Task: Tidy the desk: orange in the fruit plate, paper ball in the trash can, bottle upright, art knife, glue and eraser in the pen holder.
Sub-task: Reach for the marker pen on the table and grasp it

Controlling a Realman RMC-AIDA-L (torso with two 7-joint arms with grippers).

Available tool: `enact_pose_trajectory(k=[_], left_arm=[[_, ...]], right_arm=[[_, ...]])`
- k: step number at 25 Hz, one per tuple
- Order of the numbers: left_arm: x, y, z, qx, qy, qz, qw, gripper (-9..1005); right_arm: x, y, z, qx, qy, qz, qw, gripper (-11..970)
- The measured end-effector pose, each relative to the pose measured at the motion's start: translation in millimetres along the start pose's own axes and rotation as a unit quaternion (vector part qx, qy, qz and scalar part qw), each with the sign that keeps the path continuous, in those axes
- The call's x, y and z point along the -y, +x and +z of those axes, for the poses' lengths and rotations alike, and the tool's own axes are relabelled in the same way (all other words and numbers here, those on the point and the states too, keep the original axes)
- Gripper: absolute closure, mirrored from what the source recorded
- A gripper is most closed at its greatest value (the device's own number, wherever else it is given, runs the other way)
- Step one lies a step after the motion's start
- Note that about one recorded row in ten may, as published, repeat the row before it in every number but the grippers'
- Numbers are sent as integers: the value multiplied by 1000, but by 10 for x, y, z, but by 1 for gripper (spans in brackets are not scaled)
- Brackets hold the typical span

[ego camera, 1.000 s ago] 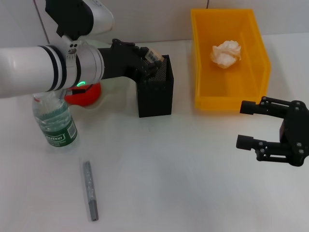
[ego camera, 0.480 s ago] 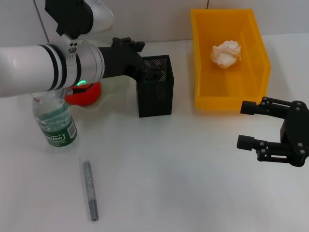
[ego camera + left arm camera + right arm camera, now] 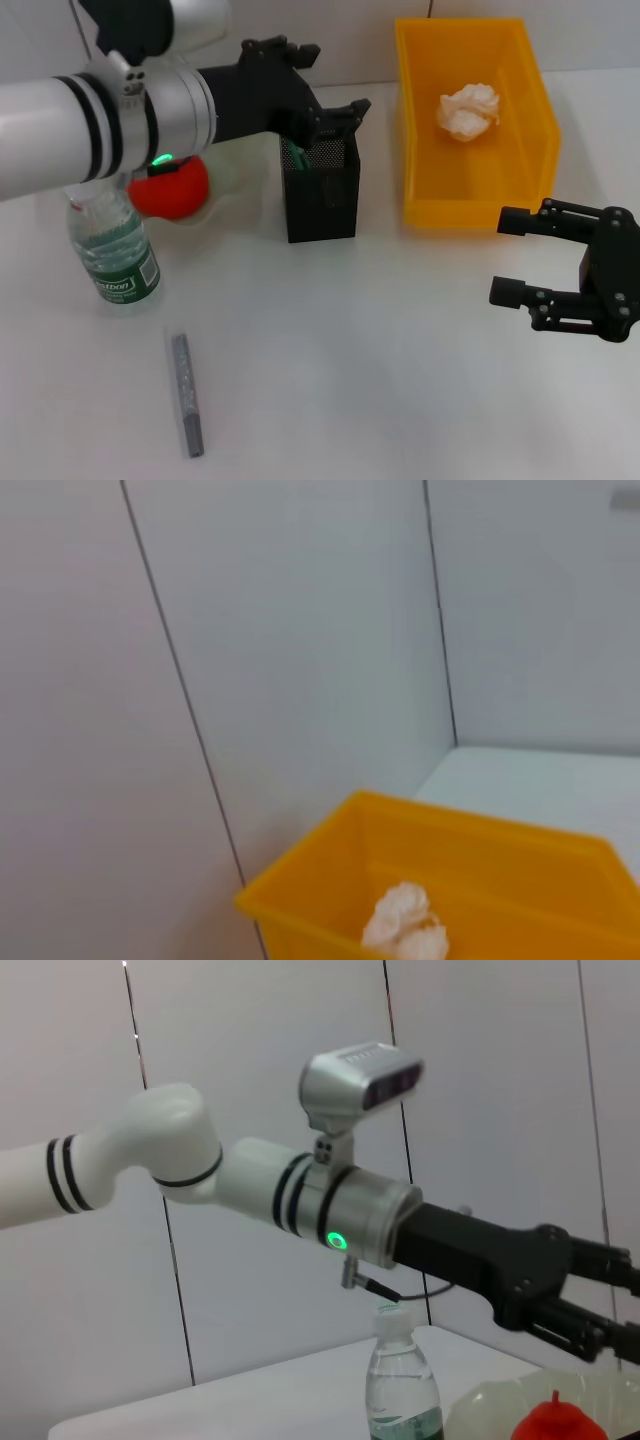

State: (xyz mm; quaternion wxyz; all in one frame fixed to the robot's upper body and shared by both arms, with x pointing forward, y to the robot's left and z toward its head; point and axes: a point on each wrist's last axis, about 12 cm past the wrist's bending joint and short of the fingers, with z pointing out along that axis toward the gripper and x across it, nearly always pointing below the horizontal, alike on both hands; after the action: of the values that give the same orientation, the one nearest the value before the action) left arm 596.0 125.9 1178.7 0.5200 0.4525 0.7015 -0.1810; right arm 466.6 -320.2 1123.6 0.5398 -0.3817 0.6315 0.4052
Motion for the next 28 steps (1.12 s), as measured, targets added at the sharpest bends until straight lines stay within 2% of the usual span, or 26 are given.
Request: enact_pose_trajectory(k=[3,4,6,8,9,11,12,14,15,21,22,23,28], left_arm=[[23,-36,-67,9,0,2,1000,185],[63,-69,-177,19,1,5,1000,186],[90,-89,-257,26,-1,4,1000,186],[111,-108,-326,32,-2,-1,999,186],[136,-98,-458,33,-2,-21,999,186],[135,-96,-482,33,-1,-24,999,186],[136,-72,-559,29,1,-33,999,185],[136,-72,-559,29,1,-33,999,185],[132,-14,-695,22,0,-50,999,185],[129,46,-826,12,1,-60,998,186],[134,85,-971,0,8,-70,997,186],[141,85,-1018,-3,12,-74,997,186],[201,73,-1157,-20,38,-86,995,185]], right_arm=[[2,0,0,0,1,0,1000,198],[3,-1,0,0,1,0,1000,198],[7,-3,0,0,1,0,1000,198],[9,-3,4,0,1,0,1000,198],[11,-3,6,1,1,0,1000,198],[13,-4,9,1,0,0,1000,198],[15,-5,11,1,0,0,1000,198],[19,-7,12,1,1,0,1000,198],[23,-7,12,0,2,-1,1000,198],[32,-8,13,0,5,-1,1000,198],[34,-9,14,0,5,-1,1000,198],[35,-10,13,0,6,-1,1000,198],[47,-11,16,-1,9,-2,1000,198]])
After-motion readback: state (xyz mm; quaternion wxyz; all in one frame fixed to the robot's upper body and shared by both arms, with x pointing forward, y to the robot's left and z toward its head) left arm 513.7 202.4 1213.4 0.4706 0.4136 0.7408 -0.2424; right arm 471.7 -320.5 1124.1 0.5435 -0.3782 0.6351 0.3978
